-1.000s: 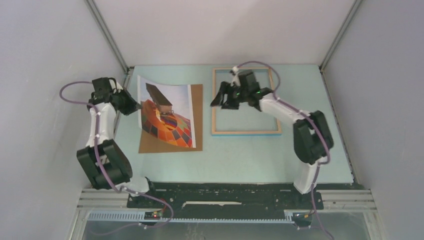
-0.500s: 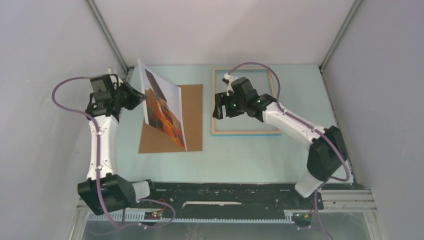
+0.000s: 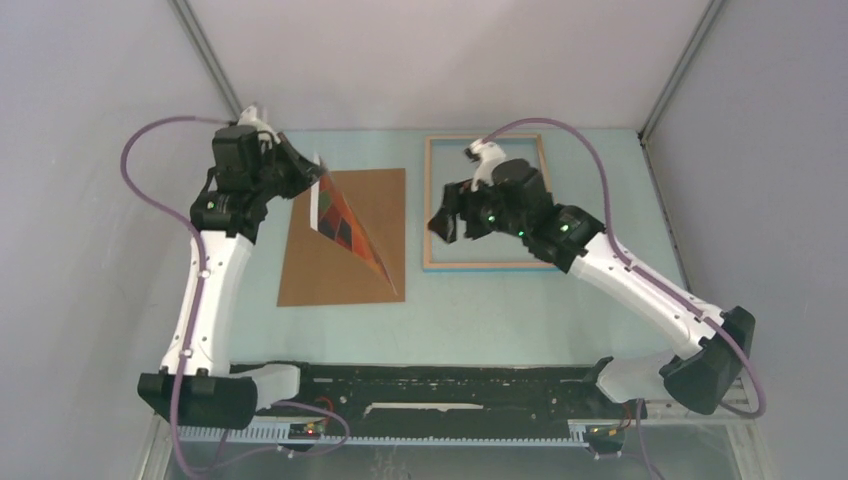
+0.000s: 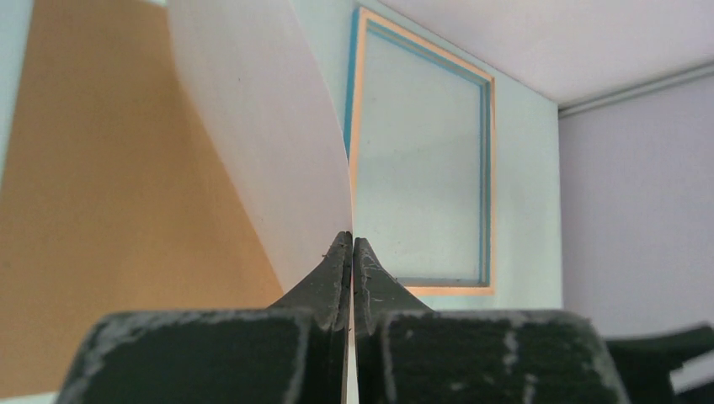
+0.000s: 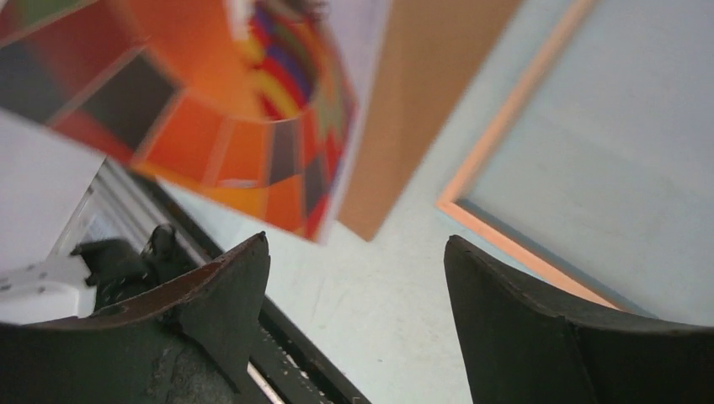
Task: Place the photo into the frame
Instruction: Pick up the photo at the center of the board, then turn over the photo from the photo frame.
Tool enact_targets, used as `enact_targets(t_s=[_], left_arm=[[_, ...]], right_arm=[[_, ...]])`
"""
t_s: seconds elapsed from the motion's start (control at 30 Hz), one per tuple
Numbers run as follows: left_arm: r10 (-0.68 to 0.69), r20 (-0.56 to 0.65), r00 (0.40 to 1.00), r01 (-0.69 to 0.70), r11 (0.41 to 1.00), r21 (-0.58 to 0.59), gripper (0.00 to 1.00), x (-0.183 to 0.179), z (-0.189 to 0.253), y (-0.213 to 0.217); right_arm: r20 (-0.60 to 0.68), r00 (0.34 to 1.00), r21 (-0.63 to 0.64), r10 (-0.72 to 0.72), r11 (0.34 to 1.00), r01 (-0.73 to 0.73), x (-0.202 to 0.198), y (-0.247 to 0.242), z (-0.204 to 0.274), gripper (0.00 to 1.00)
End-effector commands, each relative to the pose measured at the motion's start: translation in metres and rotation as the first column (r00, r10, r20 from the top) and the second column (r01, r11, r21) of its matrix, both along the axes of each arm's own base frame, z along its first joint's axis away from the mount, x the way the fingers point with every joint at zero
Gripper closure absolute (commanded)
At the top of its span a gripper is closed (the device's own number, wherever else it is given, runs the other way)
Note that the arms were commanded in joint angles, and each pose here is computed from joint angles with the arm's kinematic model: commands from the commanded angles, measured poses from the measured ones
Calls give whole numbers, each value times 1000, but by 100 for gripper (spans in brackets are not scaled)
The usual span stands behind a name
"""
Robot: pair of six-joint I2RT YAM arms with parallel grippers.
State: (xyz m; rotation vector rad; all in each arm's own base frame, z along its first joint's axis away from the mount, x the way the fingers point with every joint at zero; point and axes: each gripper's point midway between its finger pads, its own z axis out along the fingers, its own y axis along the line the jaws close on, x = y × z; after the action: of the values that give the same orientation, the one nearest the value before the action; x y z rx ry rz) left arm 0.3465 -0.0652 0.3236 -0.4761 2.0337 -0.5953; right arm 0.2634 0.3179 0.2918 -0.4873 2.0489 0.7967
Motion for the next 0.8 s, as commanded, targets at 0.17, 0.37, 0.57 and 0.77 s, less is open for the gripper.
enact_targets(t_s=[0.17, 0.37, 0.57, 0.77], left_arm=[[-193, -9, 981, 184, 919, 349, 100, 30, 38, -44], [-224, -82, 971, 235, 842, 486, 100, 72, 35, -87], [-280, -42, 959, 252, 776, 578, 100, 104, 33, -150], [-353, -11, 935, 268, 690, 672, 100, 108, 11, -212]], right_arm=[[-242, 943, 127, -228, 956, 264, 40, -114, -24, 17], [-291, 904, 152, -315, 917, 368, 53, -170, -40, 17], [-356, 845, 145, -398, 870, 471, 59, -215, -72, 18], [-417, 788, 167, -453, 814, 556, 60, -250, -98, 19]])
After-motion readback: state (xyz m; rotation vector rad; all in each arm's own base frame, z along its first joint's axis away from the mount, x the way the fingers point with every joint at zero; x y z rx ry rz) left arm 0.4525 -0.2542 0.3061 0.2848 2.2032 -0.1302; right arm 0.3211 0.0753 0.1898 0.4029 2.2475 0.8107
